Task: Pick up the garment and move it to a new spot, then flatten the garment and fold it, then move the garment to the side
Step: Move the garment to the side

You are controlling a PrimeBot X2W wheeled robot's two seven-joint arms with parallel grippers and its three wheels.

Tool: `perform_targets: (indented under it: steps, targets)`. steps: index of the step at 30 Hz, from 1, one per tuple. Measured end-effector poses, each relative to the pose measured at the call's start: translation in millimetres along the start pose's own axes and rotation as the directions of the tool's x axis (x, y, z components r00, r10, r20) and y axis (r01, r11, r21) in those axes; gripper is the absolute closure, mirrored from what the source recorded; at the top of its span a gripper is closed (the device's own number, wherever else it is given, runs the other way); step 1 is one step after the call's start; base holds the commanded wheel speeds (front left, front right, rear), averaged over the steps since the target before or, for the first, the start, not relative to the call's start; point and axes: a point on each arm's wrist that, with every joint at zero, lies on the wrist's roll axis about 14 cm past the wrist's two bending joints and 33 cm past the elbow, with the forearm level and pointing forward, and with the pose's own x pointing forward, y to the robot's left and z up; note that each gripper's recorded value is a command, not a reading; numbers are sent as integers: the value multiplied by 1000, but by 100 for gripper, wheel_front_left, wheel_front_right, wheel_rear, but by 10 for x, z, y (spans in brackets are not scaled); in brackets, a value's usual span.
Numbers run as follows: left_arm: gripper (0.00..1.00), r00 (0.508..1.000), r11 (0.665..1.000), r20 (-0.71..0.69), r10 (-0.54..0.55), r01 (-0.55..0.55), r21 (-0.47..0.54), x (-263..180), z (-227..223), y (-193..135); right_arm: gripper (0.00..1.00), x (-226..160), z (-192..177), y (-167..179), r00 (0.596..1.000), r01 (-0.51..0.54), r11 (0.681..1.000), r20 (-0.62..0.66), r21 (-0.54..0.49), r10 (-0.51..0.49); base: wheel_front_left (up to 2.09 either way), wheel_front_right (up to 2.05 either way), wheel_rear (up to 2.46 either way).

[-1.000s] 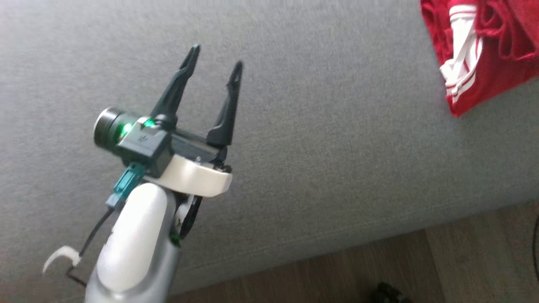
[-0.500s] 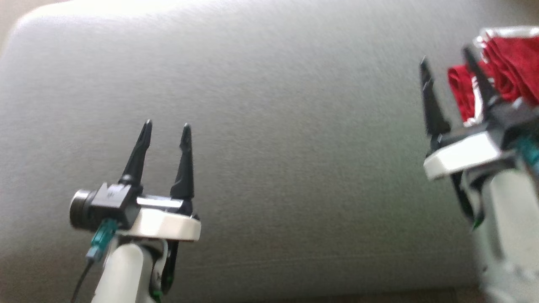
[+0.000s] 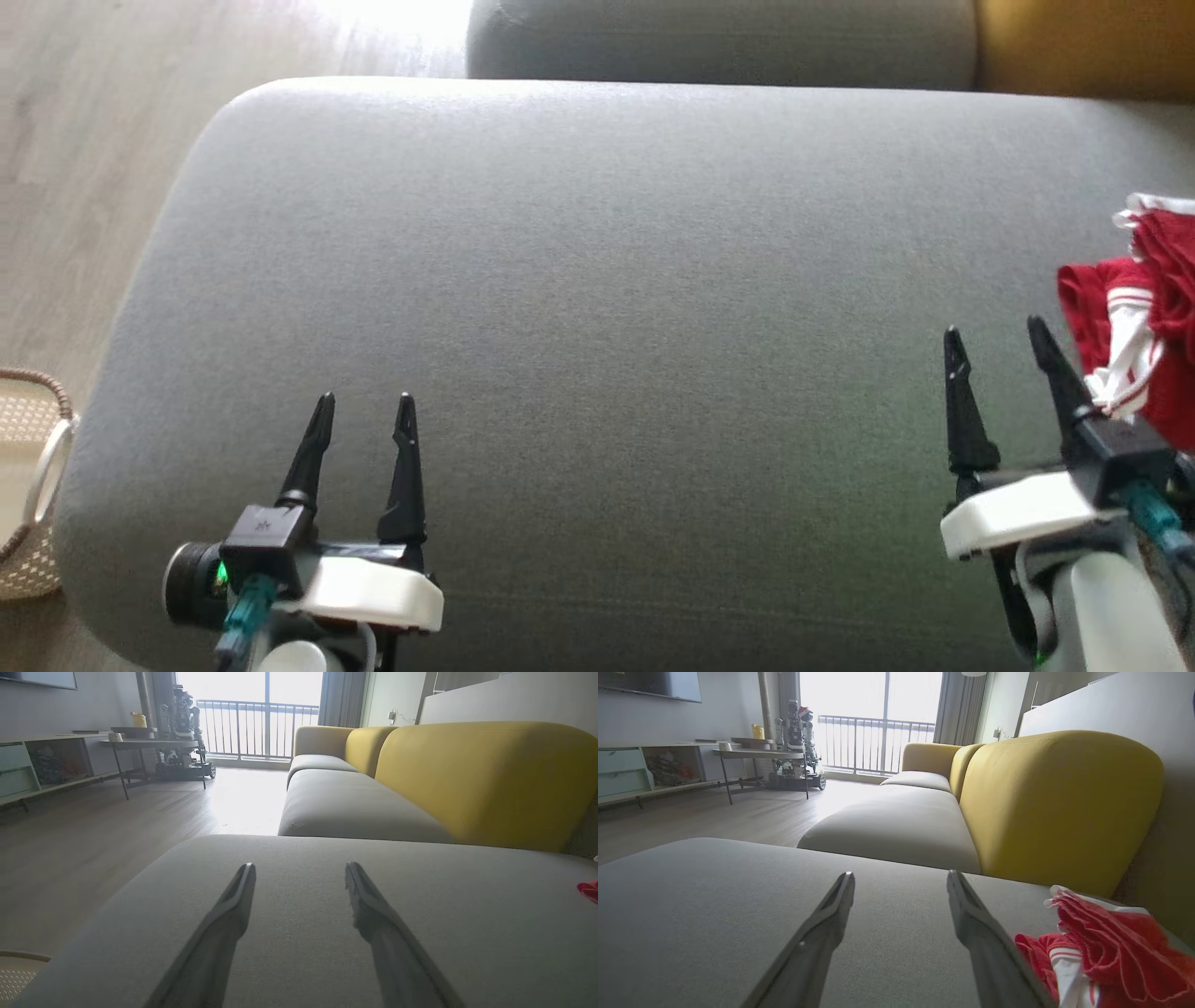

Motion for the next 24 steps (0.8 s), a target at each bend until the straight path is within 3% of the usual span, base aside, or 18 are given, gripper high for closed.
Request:
perform_targets:
  steps: [24]
  targets:
    - [0,999,999,17,-47,47,-6,42,46,-158,0,-183,76,-196,998,65,998,17,6,-66,0,0,0]
